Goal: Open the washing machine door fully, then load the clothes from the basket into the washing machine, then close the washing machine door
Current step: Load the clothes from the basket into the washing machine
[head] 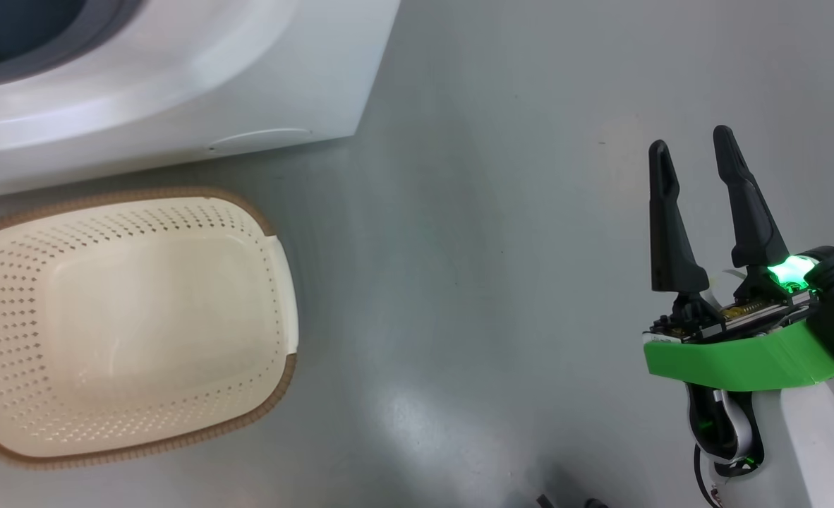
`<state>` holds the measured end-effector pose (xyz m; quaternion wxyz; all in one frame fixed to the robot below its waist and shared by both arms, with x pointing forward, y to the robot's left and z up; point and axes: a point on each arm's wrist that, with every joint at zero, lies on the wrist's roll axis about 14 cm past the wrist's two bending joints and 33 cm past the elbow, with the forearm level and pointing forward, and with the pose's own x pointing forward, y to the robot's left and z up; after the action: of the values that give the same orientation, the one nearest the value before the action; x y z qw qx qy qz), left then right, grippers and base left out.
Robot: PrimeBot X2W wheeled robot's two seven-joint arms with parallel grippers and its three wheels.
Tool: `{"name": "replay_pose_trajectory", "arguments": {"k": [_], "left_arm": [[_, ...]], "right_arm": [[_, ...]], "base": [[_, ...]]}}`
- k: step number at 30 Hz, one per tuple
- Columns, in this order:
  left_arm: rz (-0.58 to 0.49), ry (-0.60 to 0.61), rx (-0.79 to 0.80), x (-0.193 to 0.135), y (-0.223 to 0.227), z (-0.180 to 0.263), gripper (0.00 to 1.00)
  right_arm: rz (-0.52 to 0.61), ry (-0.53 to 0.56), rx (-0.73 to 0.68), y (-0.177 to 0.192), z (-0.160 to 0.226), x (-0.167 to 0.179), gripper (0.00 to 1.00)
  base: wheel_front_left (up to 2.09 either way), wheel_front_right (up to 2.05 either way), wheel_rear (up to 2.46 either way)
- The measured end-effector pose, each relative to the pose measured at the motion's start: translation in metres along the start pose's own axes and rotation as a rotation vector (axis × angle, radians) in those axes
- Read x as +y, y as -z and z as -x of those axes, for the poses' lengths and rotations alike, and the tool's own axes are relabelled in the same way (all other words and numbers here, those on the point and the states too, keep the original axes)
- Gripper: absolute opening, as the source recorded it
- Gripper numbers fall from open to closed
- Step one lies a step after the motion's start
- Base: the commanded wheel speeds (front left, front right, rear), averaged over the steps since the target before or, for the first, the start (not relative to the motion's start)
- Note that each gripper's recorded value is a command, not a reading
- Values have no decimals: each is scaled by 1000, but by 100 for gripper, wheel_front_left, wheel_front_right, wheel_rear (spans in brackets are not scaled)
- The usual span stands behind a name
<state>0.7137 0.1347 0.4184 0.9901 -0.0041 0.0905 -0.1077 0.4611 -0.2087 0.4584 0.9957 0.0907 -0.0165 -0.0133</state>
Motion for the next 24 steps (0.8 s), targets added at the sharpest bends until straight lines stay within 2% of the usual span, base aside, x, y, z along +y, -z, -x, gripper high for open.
{"name": "replay_pose_trajectory", "arguments": {"k": [10, 24], "left_arm": [[82, -2, -131, 4, -25, 18, 100], [131, -42, -175, 4, -15, 71, 100]], "right_arm": [[14, -20, -18, -6, -2, 6, 100], [53, -53, -60, -23, -3, 17, 100]], "base": [[0, 0, 0], [0, 0, 0]]}}
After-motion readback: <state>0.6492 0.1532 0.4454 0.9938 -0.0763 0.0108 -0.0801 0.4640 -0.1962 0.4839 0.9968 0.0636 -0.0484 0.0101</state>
